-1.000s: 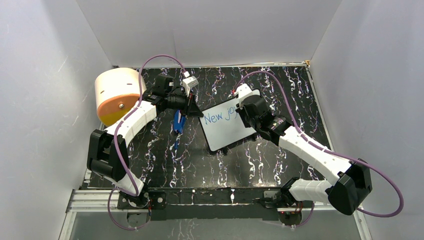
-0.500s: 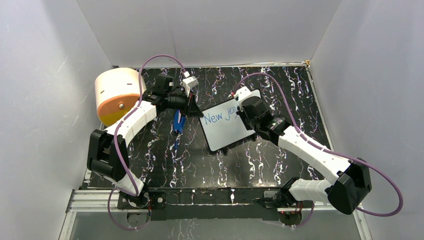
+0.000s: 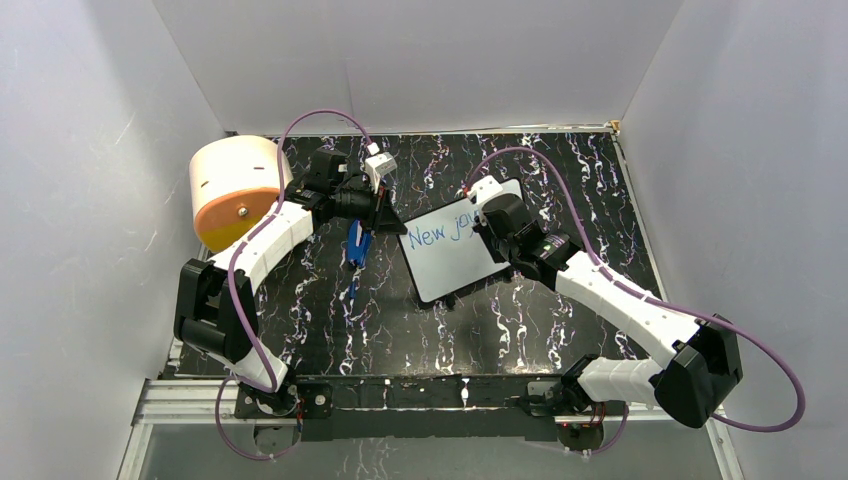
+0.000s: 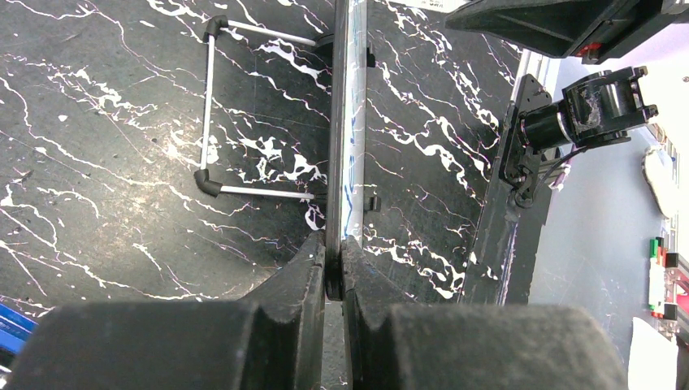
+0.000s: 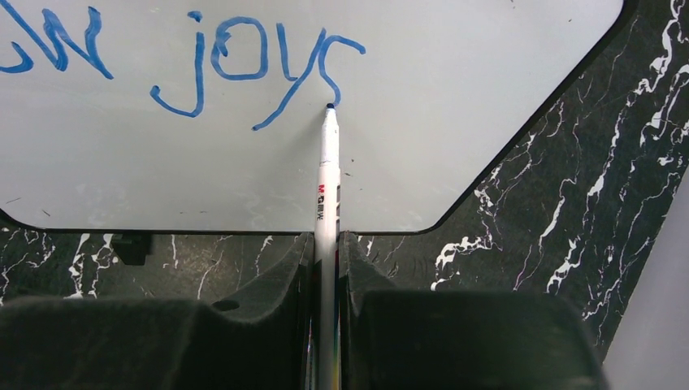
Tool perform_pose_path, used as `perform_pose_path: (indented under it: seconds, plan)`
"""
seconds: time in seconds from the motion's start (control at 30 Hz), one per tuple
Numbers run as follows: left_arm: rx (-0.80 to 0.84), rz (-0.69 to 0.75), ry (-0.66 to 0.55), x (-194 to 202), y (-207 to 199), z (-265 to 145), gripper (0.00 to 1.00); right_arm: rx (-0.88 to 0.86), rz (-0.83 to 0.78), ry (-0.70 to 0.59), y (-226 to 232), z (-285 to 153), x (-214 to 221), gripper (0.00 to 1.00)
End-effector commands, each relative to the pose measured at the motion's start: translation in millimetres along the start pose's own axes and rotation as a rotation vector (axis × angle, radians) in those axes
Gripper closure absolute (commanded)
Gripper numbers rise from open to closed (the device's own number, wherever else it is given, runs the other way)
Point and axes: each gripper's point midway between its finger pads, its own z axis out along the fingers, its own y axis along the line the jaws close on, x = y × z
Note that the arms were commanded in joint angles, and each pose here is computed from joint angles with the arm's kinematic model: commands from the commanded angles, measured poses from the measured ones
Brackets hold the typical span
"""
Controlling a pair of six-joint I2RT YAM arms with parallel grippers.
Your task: Write a sentence on the whiteboard
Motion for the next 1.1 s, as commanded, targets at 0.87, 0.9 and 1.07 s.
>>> perform_pose_path:
  seconds: [0.87, 0.9, 1.07]
  plan:
    - [-0.041, 0.0, 0.045, 10.6, 7.2, 1.0, 1.0, 0.028, 0.087, -0.158, -15.6, -29.2, -31.3, 1.0]
    - [-0.04, -0.001, 0.046, 10.9, 7.3, 1.2, 1.0, 0.033, 0.086, -0.157, -16.6, -30.0, -30.1, 1.0]
    - [-0.044, -0.002, 0.048, 11.5, 8.4, 1.4, 1.0, 0.061, 0.087, -0.15, -21.6, -30.9, -24.0, 1.0]
